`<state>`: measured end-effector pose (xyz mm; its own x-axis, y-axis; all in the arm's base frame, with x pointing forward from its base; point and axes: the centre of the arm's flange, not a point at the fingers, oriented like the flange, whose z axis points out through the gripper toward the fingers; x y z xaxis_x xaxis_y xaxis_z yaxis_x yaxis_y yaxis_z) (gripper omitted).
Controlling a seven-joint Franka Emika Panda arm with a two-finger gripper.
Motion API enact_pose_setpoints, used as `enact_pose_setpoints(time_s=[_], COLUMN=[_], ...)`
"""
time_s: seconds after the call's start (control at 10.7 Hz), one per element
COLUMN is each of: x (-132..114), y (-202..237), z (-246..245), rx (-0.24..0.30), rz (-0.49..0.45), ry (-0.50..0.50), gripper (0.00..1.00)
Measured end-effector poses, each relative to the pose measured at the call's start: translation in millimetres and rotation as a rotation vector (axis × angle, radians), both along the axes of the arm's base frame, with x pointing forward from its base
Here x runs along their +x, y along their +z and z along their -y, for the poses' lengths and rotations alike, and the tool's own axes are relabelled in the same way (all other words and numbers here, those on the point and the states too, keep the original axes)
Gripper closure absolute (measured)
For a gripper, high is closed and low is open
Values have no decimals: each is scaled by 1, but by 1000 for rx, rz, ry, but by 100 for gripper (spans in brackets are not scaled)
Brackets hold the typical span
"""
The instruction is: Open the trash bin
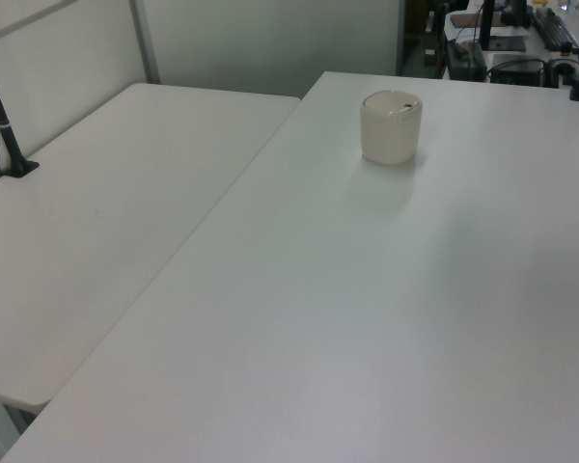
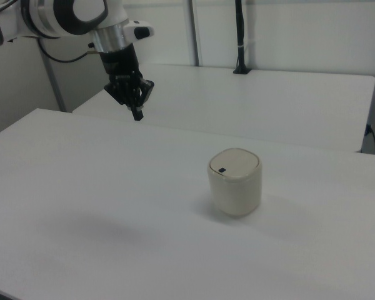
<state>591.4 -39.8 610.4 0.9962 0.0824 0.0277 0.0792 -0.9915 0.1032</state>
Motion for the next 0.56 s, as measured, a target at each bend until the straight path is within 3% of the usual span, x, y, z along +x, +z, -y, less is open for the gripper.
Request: enact_pose_setpoints(time_s=[0.28, 0.56], x=[10, 30], y=[-8, -44], z=[40, 87], rx=[-5, -16], rz=[54, 84], ry=[-46, -108], gripper=[99, 99])
